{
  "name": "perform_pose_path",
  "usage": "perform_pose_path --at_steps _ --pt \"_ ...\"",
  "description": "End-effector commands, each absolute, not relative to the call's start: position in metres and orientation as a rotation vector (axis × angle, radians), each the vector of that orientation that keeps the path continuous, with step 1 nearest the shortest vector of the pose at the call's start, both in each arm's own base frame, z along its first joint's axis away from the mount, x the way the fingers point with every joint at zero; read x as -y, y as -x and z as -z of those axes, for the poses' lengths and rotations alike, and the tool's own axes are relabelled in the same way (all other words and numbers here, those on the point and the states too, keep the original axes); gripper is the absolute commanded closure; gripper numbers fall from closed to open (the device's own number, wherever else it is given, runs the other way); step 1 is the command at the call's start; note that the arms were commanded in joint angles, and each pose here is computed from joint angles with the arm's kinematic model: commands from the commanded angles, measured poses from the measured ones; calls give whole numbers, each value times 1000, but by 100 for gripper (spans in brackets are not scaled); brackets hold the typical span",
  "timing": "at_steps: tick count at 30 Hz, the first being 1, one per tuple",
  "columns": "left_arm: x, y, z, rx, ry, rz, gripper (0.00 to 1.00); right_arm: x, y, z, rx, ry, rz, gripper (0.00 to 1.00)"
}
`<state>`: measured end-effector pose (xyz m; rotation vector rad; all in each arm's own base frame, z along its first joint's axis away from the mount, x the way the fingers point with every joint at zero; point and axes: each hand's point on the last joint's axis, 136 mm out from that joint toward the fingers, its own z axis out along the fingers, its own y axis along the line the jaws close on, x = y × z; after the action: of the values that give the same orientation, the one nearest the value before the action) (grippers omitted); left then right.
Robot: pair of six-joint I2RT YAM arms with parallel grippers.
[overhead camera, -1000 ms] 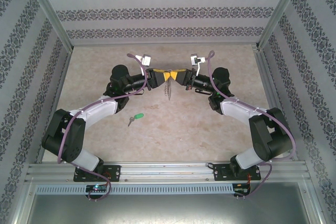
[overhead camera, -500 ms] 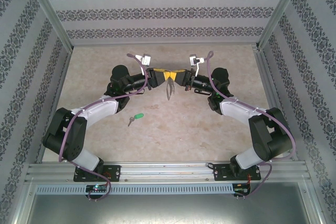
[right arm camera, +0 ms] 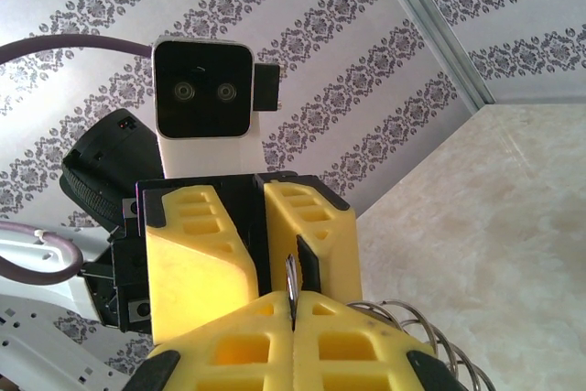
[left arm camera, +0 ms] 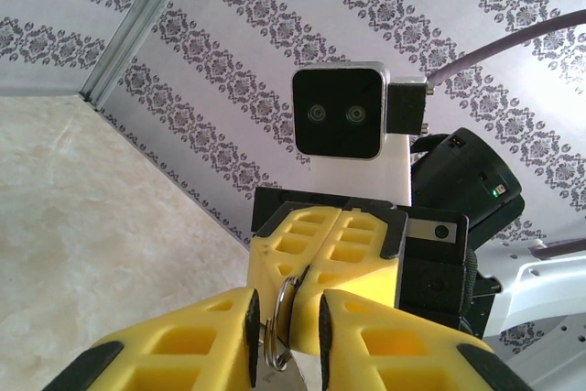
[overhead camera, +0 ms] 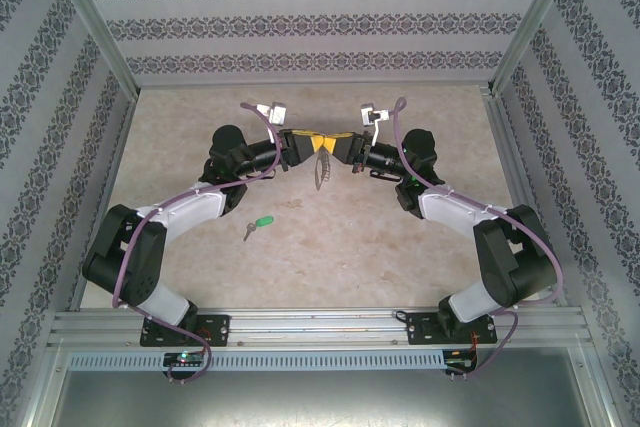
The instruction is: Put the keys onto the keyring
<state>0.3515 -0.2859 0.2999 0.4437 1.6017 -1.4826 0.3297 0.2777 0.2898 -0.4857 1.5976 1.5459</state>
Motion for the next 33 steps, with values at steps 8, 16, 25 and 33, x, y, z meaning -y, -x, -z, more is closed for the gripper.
perform_pose_path --at_steps 8,16,25,33 --pt "283 -347 -307 -1541 -457 1485 80 -273 -335 -305 -1534 480 -1514 100" --pt "284 -349 -309 -1535 -458 1488 81 -275 -332 -305 -1533 498 -1528 100" --pt "287 -349 -313 -1525 -471 1496 94 -278 -330 -305 -1534 509 -1534 100" --pt "288 -347 -312 -1516 -481 1494 100 -278 -327 -307 -1534 517 -1537 100"
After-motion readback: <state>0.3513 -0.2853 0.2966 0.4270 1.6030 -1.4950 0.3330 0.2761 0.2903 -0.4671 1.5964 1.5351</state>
